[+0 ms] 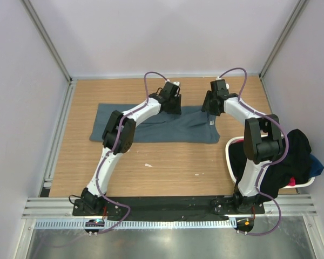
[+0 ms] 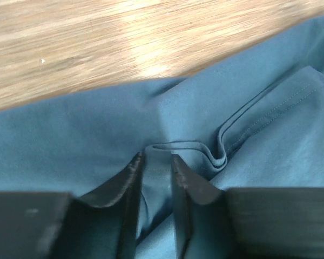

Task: Fold and stack the t-shirts
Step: Fold the tshirt

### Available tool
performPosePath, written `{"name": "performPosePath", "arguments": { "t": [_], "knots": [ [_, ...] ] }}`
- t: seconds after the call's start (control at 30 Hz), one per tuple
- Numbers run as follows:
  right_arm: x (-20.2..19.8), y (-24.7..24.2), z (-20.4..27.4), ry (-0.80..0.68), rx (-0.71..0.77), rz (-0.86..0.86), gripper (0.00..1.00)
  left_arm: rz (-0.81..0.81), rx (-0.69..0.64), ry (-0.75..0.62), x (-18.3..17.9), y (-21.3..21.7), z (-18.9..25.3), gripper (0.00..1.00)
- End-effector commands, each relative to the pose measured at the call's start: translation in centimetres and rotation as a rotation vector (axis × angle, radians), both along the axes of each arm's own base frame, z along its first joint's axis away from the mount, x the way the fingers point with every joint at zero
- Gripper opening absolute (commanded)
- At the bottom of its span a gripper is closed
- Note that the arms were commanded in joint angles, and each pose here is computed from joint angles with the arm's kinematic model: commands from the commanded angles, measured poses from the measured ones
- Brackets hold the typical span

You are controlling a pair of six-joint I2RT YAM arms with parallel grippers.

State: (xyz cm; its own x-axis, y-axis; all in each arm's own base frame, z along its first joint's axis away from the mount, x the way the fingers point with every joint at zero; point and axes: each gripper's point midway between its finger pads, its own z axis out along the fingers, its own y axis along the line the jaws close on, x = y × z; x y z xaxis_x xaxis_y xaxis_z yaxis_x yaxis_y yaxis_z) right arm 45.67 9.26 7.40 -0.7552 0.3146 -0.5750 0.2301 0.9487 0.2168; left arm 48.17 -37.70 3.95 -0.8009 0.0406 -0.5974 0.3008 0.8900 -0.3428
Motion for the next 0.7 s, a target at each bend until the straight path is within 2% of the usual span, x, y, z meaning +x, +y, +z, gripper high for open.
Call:
{"name": "performPosePath", "arguments": {
  "t": [0.0,0.07,0.1,0.3,0.67],
  "knots": [
    [0.9,0.0,0.5,-0.034,0.003,-0.009,0.51,-0.019,-0.026,-0.029,0.6,-0.9,1.0,0.27],
    [0.9,-0.1,0.3,-0.031,0.000,-0.011,0.51,-0.021,-0.024,-0.030,0.6,-1.0,1.0,0.23],
    [0.9,-0.1,0.2,-0.029,0.000,-0.010,0.51,-0.019,-0.023,-0.033,0.7,-0.9,1.0,0.17],
    [0.9,-0.2,-0.1,-0.021,-0.006,-0.013,0.50,-0.009,-0.002,-0.054,1.0,-0.5,1.4,0.00],
    [0.8,-0.2,-0.3,-0.017,-0.006,-0.012,0.50,0.063,0.006,-0.188,2.5,0.9,6.3,0.00]
  ]
}}
